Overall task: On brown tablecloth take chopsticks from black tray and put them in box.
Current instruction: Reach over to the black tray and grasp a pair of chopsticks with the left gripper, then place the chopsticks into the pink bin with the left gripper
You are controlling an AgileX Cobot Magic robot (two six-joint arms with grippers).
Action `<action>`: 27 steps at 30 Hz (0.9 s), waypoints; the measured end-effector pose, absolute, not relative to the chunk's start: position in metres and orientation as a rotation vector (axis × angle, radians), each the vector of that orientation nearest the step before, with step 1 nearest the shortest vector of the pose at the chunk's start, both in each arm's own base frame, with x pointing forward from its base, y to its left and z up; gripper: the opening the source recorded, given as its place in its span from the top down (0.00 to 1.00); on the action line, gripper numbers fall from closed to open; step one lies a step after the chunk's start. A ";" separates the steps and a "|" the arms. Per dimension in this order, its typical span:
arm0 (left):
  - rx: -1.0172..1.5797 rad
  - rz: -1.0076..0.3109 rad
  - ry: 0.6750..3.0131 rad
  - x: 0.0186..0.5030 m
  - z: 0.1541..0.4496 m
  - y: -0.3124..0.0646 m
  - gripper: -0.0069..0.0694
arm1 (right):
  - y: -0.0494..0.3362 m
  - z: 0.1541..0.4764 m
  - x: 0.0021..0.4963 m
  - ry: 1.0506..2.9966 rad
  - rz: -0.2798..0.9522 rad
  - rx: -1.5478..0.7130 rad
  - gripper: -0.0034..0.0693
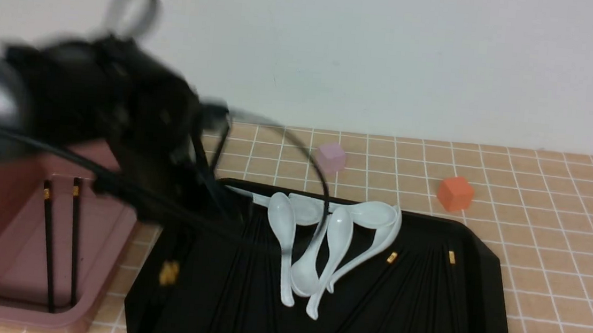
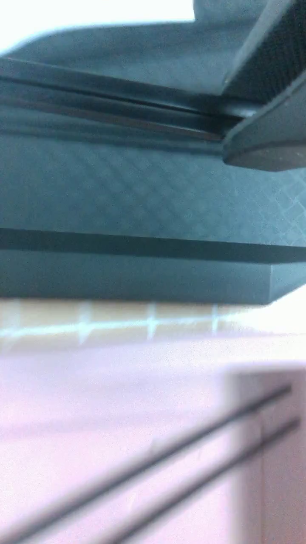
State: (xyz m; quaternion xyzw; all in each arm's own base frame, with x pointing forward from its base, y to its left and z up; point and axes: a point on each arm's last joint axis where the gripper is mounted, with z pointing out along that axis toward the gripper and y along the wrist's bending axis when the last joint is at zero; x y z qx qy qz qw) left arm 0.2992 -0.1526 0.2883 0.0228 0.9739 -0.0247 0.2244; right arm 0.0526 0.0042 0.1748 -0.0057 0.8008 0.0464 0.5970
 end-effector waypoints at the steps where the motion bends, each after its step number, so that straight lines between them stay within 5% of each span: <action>1: 0.065 -0.055 2.638 0.297 0.309 -0.149 0.77 | 0.004 0.175 0.053 1.859 0.108 -0.013 0.62; 5: 0.040 0.061 2.494 0.287 0.365 -0.122 0.77 | 0.004 0.175 0.053 1.859 0.108 -0.013 0.62; 8: -0.040 0.152 2.486 0.285 0.374 -0.096 0.77 | 0.004 0.175 0.053 1.859 0.108 -0.013 0.62; 11: -0.130 0.221 2.556 0.292 0.353 -0.061 0.77 | 0.004 0.175 0.053 1.859 0.108 -0.013 0.62; 16: -0.282 0.159 2.596 0.313 0.302 -0.019 0.77 | 0.004 0.175 0.053 1.859 0.107 -0.014 0.62; 27: -0.387 0.101 2.631 0.350 0.234 -0.002 0.77 | 0.004 0.175 0.053 1.859 0.106 -0.015 0.62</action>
